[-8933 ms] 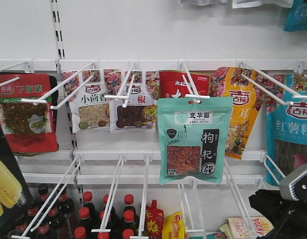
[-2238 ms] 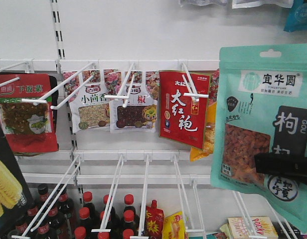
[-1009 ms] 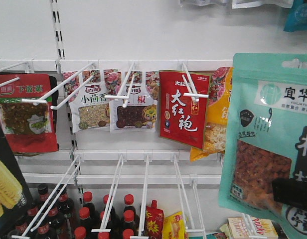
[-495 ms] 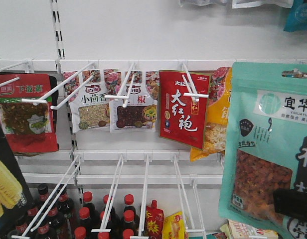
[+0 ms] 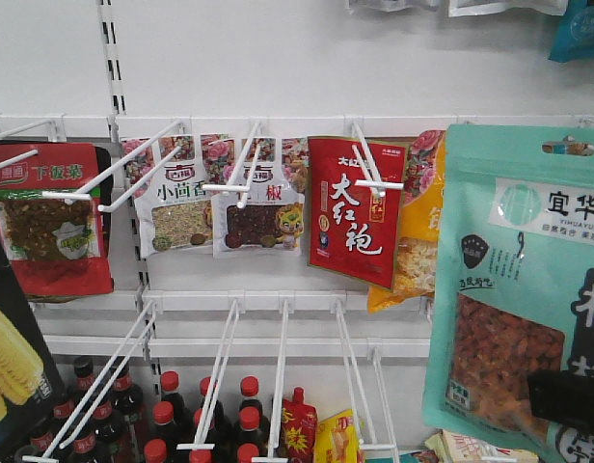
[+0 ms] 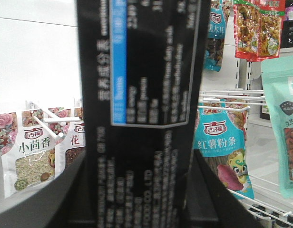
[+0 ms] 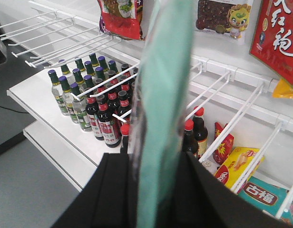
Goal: Pick snacks and fruit into basket
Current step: 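Hold both items and pull the right gripper back from the shelf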
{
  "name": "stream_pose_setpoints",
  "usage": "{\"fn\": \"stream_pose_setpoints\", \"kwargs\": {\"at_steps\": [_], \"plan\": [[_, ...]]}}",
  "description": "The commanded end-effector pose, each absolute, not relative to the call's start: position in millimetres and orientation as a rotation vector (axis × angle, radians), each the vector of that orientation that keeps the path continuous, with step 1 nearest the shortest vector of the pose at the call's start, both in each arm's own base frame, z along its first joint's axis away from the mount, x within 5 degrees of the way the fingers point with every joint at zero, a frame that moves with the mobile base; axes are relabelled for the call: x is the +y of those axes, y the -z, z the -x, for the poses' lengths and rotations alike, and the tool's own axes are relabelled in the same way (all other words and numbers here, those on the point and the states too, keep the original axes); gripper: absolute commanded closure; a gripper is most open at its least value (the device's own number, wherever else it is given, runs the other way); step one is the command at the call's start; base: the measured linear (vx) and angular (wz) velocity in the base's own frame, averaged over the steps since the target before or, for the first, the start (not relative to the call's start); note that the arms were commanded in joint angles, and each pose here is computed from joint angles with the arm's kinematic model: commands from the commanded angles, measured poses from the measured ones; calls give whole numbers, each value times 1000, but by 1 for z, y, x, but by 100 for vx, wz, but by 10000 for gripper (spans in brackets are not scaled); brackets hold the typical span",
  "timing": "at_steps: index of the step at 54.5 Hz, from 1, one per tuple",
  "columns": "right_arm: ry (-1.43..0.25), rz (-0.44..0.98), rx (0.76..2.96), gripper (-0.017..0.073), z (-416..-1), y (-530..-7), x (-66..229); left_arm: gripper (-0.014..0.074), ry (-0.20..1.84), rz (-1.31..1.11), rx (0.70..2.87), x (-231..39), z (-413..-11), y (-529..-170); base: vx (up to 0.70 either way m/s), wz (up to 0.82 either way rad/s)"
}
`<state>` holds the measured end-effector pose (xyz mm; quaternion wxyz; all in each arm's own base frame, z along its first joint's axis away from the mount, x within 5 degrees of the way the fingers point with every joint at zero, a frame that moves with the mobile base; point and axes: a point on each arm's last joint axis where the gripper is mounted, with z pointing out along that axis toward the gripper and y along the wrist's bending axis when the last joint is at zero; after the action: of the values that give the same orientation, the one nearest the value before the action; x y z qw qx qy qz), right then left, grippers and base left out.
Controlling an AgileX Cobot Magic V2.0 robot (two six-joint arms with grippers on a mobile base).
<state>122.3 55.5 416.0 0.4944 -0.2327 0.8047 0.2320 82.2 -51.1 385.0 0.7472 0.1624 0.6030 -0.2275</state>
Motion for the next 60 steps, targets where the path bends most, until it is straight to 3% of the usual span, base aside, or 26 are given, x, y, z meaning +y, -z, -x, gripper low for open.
{"fn": "stream_pose_setpoints", "kwargs": {"at_steps": [1,60], "plan": [[-573,519,1856,567,-121,-432,56,601,513,-351,1289,-50,-79,-396,0,0],[-574,521,1857,567,-121,-431,56,601,513,-351,1289,-50,-79,-396,-1,-2]]}}
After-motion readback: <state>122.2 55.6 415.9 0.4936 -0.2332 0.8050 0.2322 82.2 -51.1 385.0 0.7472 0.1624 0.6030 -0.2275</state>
